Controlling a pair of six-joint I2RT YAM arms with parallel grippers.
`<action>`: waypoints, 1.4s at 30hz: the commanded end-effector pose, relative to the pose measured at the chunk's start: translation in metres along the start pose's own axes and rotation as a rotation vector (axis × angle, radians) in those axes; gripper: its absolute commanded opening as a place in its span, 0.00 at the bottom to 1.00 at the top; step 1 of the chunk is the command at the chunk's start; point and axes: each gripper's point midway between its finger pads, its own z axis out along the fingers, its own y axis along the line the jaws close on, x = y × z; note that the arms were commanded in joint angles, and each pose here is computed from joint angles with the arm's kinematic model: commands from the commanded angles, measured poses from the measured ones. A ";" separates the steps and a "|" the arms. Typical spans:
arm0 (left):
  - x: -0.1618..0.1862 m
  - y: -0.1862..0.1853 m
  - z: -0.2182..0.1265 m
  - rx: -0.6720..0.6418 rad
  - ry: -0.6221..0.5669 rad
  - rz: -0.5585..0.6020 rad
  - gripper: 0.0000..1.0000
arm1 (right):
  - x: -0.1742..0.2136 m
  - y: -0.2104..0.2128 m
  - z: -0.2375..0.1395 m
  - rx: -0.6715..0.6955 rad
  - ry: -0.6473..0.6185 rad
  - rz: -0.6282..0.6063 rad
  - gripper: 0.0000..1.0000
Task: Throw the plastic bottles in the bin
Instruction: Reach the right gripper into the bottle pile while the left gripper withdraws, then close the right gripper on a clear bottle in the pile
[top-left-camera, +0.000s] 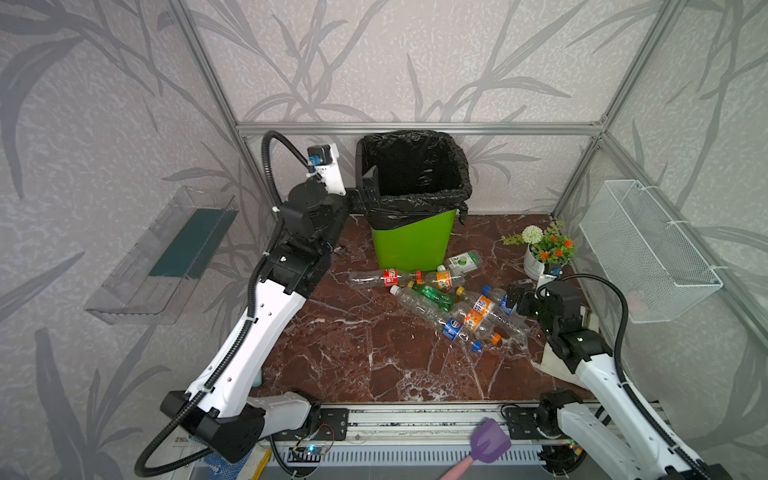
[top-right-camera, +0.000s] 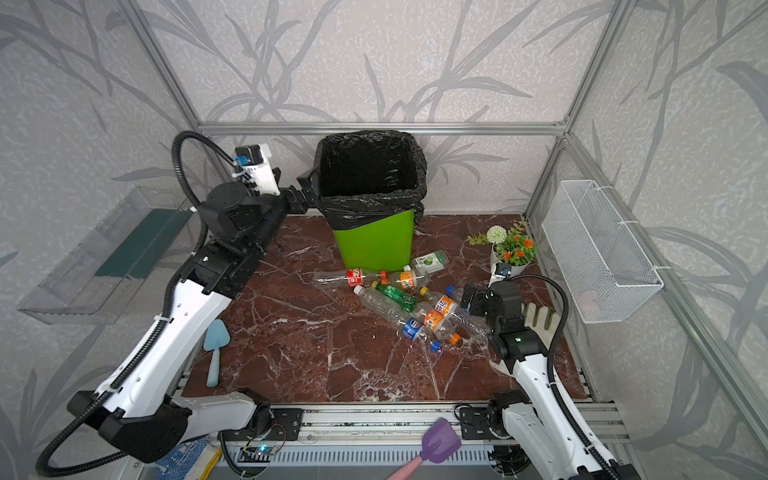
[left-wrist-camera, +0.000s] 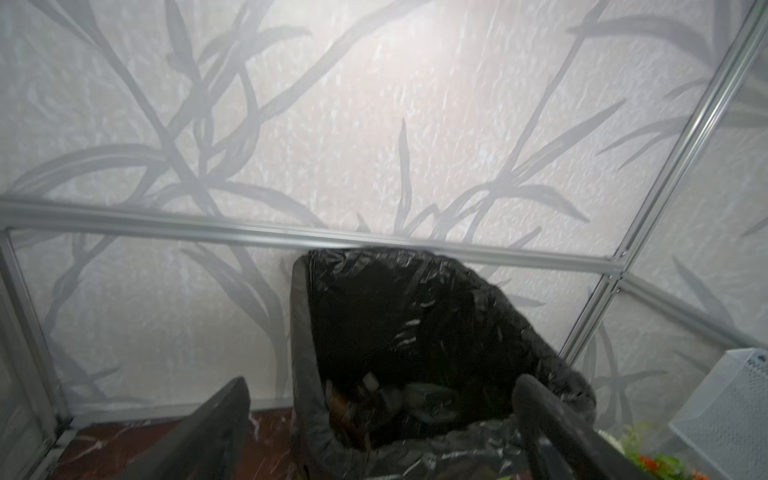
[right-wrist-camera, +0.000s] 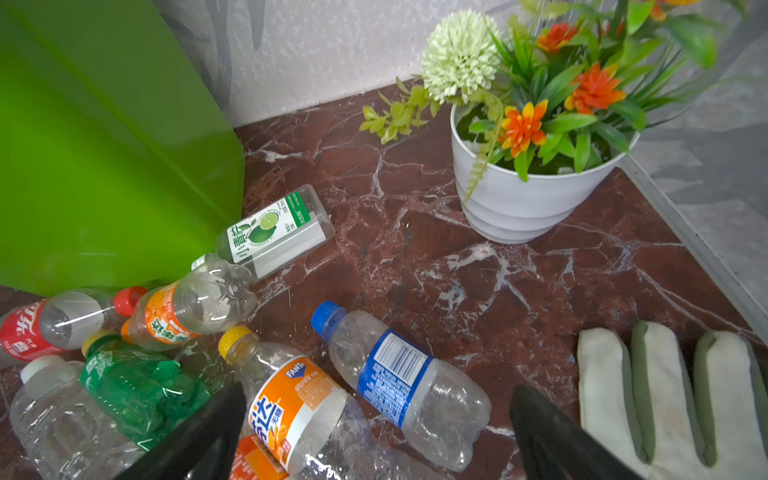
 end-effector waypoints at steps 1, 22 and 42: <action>0.039 0.026 -0.010 -0.101 0.065 0.022 0.99 | -0.005 0.015 -0.005 -0.077 0.018 -0.027 0.97; 0.238 0.145 -0.071 -0.473 0.403 -0.246 0.99 | 0.060 0.165 0.006 -0.413 0.275 -0.588 0.88; 0.250 0.149 -0.072 -0.481 0.433 -0.269 0.99 | 0.157 0.178 0.010 -0.394 0.637 -0.800 0.80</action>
